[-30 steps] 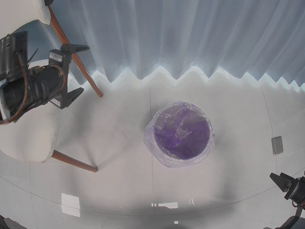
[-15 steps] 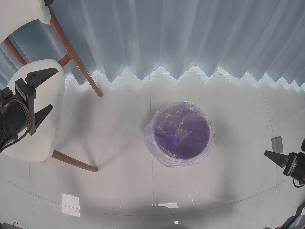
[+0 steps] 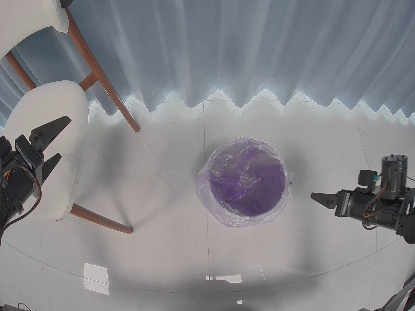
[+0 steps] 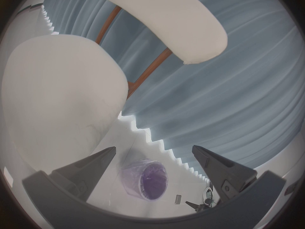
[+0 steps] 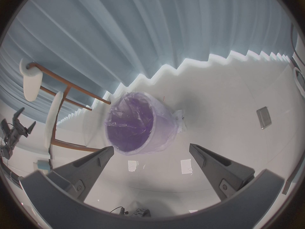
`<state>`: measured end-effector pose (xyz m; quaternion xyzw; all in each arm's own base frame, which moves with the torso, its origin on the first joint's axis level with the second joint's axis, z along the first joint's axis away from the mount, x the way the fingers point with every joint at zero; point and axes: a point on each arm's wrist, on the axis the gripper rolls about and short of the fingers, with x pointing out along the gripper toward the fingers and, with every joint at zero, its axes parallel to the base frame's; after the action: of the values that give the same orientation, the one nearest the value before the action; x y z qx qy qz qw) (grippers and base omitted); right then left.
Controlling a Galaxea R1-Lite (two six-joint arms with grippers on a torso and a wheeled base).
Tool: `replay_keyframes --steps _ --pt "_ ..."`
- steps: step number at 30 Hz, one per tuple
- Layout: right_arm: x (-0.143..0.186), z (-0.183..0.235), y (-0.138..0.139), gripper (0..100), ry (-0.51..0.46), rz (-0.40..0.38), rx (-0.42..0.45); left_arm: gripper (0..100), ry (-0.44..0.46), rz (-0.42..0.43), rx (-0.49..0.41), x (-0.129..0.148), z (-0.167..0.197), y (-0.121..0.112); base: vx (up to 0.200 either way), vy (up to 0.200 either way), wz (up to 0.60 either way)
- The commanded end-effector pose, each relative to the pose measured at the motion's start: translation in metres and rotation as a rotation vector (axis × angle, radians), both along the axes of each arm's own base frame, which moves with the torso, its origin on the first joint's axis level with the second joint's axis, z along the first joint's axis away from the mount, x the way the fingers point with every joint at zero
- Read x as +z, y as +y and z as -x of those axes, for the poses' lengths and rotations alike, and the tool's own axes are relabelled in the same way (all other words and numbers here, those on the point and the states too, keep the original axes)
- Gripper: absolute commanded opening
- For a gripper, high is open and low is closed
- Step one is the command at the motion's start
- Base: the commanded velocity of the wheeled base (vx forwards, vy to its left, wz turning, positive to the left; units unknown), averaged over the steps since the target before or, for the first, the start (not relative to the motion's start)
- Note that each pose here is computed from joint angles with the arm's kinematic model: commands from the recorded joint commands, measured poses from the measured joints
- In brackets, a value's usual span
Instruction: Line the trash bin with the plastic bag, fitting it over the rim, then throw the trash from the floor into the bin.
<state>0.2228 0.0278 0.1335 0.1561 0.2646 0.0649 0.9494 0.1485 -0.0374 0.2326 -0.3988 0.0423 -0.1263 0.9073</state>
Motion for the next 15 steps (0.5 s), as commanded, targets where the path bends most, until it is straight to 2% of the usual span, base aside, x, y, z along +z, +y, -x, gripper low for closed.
replay_keyframes --steps 1,9,13,15 --pt "-0.049 -0.062 0.025 100 0.106 0.034 0.064 100 -0.068 -0.029 -0.035 -0.006 0.006 0.002 0.0 0.0 0.0" --pt "-0.052 -0.111 0.034 100 0.098 0.065 0.007 100 -0.049 -0.035 -0.045 -0.009 0.002 0.002 0.0 0.0 0.0" --pt "-0.044 -0.118 0.043 100 0.19 0.049 -0.002 100 -0.04 -0.037 -0.047 -0.011 0.001 0.002 0.0 0.0 0.0" --pt "-0.044 -0.123 0.047 100 0.243 0.025 -0.036 100 -0.042 -0.037 -0.045 -0.011 0.001 0.002 0.0 0.0 0.0"
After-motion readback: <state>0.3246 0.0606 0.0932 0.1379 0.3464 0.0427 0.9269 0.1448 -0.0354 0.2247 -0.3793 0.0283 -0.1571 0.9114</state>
